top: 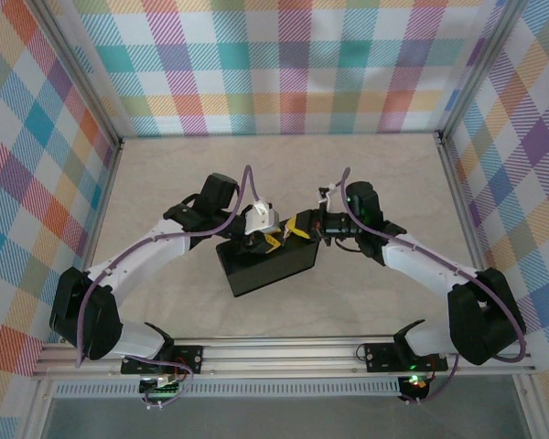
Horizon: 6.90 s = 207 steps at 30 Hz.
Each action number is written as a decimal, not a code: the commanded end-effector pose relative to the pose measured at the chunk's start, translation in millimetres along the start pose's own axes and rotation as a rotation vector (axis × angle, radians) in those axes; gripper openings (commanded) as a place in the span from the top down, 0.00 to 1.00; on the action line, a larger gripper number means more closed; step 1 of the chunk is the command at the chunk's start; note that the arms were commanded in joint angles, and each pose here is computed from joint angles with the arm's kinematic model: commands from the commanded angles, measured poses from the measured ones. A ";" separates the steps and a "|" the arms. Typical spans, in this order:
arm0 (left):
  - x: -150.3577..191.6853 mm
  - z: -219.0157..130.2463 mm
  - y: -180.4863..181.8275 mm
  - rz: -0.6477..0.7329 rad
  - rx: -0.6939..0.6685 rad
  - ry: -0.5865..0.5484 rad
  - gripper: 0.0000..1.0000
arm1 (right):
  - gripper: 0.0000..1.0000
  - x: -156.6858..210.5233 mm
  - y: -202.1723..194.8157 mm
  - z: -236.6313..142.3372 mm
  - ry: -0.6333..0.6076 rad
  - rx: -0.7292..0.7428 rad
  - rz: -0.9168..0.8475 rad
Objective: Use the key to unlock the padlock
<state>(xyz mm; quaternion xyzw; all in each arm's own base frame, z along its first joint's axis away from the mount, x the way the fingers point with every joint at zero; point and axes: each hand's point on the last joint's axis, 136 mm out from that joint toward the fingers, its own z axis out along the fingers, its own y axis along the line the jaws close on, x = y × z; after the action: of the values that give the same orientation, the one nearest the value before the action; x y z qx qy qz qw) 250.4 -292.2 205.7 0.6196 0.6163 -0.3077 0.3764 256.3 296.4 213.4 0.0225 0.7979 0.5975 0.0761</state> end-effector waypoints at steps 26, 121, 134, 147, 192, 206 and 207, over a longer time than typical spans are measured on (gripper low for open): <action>-24.0 -15.8 31.7 -0.054 -0.131 0.035 0.54 | 1.00 -11.0 15.3 -45.2 -0.033 0.053 -0.033; -39.1 30.2 -3.1 -0.679 0.038 0.205 1.00 | 0.64 -36.4 7.0 -83.9 -0.039 0.120 -0.303; -42.0 21.7 -5.3 -0.570 0.095 0.254 1.00 | 0.61 -11.4 11.6 -66.5 0.075 0.019 -0.288; -49.0 15.5 -1.5 -0.515 0.120 0.273 1.00 | 0.69 3.8 4.5 -62.9 0.113 -0.001 -0.270; -43.9 12.2 7.2 -0.613 0.172 0.189 1.00 | 0.66 -2.4 -4.9 -46.5 0.112 -0.043 -0.418; -43.1 8.2 6.2 -0.615 0.170 0.176 1.00 | 0.67 3.2 -3.5 -48.8 0.097 -0.069 -0.420; -42.6 8.3 6.1 -0.616 0.170 0.177 1.00 | 0.67 2.9 -3.0 -48.6 0.098 -0.071 -0.422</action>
<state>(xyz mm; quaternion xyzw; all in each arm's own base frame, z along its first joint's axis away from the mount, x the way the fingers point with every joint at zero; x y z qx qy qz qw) 260.5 -324.5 222.9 0.4571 0.7887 -0.3853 0.1437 251.1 247.3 214.1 -0.1586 0.7805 0.5849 0.1532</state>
